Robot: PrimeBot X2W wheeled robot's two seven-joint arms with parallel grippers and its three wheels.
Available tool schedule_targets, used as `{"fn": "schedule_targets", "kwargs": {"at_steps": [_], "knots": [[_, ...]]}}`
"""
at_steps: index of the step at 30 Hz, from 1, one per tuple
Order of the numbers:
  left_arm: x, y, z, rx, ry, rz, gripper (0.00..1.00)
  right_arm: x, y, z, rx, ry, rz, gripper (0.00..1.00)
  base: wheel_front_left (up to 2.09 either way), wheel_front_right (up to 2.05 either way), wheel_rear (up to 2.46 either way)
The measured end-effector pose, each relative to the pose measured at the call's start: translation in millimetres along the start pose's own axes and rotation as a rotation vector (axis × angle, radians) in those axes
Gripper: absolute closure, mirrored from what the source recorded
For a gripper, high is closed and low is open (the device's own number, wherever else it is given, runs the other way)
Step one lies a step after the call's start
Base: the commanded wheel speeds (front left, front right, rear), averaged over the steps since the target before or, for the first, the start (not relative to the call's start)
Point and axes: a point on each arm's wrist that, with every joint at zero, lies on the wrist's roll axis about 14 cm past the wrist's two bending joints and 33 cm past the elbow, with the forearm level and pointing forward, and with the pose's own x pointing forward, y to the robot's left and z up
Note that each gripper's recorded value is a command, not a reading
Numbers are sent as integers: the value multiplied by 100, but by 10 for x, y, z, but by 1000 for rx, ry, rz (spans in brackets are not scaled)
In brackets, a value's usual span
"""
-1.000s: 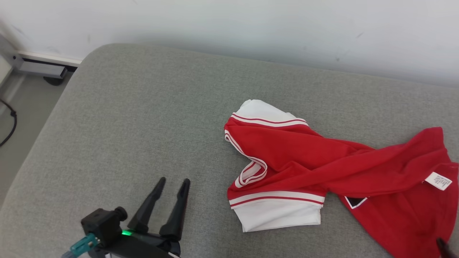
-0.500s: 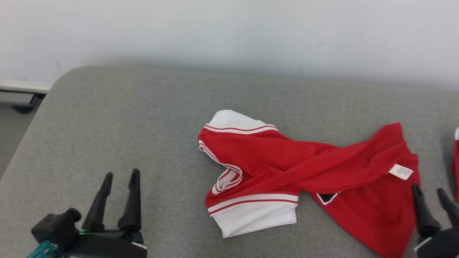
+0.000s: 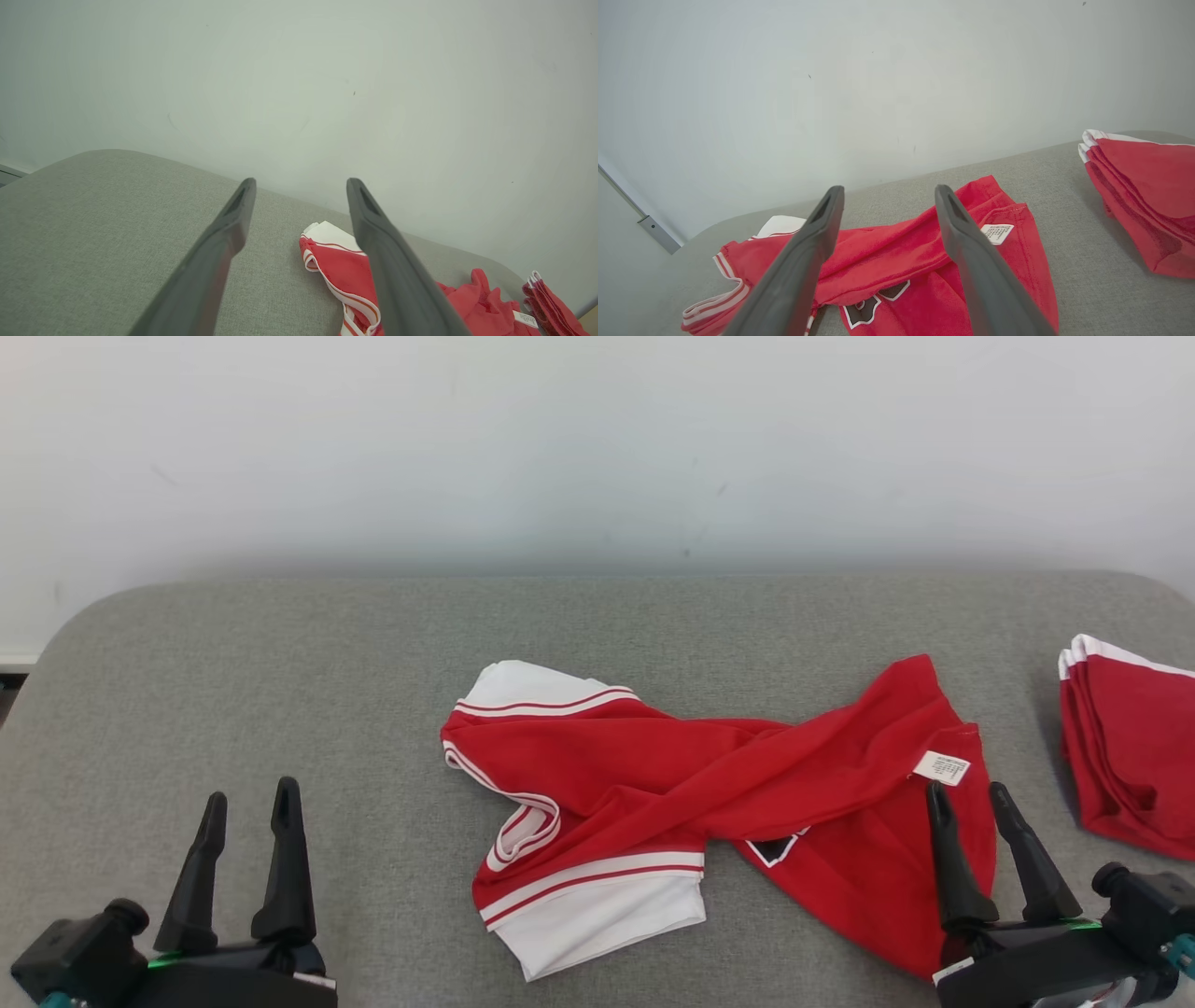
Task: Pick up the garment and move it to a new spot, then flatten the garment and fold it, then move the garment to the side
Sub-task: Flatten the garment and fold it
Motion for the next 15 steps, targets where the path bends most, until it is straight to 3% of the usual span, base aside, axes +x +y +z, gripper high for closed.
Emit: {"fn": "schedule_targets", "kwargs": {"at_steps": [15], "knots": [[-219,52,-314,42,110,-15,0,-167,-114,-69,-77,8,-30,0,0,0,0]]}}
